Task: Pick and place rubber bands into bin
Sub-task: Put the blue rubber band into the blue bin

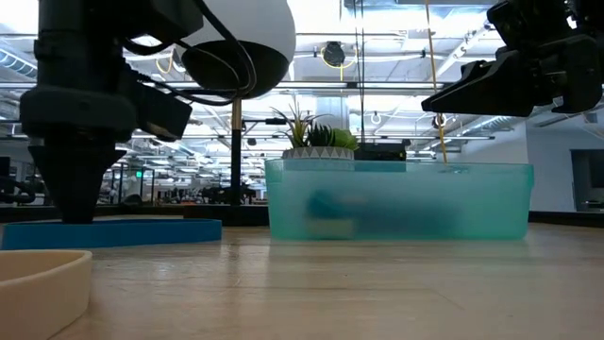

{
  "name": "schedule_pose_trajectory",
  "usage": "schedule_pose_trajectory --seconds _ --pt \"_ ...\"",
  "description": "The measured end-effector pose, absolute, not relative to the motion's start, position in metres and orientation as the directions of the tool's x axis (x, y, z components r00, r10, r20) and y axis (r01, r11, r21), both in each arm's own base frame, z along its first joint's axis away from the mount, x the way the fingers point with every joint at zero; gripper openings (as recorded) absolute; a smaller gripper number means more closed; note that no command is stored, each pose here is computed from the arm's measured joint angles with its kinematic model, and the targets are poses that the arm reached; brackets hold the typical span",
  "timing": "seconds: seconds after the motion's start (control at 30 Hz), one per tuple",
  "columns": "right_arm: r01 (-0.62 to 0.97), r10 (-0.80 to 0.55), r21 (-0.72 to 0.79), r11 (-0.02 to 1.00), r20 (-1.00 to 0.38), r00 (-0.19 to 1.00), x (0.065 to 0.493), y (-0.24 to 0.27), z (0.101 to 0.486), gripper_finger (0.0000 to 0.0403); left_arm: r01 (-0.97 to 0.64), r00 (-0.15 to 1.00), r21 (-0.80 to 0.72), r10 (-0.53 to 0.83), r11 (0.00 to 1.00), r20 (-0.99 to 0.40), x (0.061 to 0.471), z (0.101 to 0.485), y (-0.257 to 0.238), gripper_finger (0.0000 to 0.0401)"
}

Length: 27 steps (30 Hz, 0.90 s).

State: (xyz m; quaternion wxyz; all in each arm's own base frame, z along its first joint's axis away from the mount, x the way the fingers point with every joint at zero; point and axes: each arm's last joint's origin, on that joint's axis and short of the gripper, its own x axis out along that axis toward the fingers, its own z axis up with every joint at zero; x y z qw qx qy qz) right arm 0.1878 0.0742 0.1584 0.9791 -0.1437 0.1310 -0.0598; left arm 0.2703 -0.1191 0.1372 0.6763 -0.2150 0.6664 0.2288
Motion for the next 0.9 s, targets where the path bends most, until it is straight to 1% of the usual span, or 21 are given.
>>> schedule_pose_trajectory --seconds 0.2,0.3,0.53,0.7,0.8,0.9 --pt "0.08 -0.155 -0.297 0.952 -0.239 0.959 0.188 0.074 0.158 0.0142 -0.482 0.022 -0.033 -0.025 0.876 -0.999 0.28 0.148 -0.128 0.0006" --pt "0.079 -0.155 -0.298 0.951 -0.24 0.958 0.188 0.074 0.158 0.0142 -0.406 0.082 -0.101 -0.074 0.908 -0.994 0.29 0.163 -0.135 0.0006" --pt "0.078 -0.155 -0.298 0.951 -0.241 0.958 0.188 0.074 0.158 0.0142 -0.161 0.211 -0.176 -0.14 0.971 -0.967 0.311 0.201 -0.155 0.0005" --pt "0.079 -0.155 -0.298 0.951 -0.241 0.958 0.188 0.074 0.158 0.0142 0.007 0.313 -0.182 -0.175 0.983 -0.934 0.324 0.23 -0.163 0.0011" --pt "0.079 -0.155 -0.298 0.951 -0.241 0.958 0.188 0.074 0.158 0.0142 0.087 0.388 -0.151 -0.174 0.985 -0.905 0.332 0.244 -0.165 0.0005" --pt "0.078 -0.155 -0.298 0.951 -0.241 0.958 0.188 0.074 0.158 0.0142 0.174 0.486 -0.096 -0.17 0.98 -0.857 0.342 0.254 -0.164 0.0012"
